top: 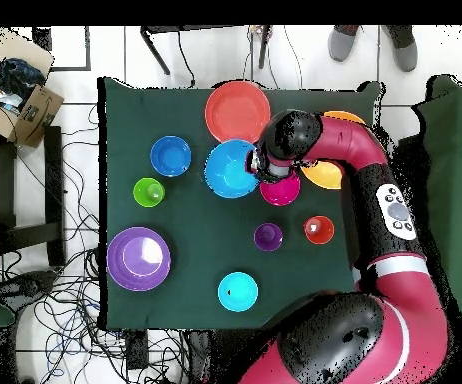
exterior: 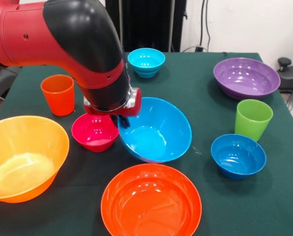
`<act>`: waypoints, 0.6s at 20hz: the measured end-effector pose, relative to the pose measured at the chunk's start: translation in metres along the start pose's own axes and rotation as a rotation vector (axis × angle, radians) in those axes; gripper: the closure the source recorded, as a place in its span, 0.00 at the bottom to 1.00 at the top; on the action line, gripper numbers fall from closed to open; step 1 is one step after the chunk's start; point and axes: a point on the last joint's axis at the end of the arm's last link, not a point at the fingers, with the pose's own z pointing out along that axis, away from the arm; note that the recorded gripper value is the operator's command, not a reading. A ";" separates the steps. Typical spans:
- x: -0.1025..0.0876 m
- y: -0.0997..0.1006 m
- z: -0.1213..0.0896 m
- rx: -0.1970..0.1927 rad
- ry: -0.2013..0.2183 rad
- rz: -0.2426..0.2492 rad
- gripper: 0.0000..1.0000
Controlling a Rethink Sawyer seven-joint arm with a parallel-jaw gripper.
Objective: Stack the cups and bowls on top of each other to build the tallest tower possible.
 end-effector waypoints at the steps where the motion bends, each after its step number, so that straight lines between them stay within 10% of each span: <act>1: 0.000 0.000 -0.001 -0.005 0.005 0.001 1.00; 12: 0.002 -0.006 -0.037 -0.042 0.034 0.011 1.00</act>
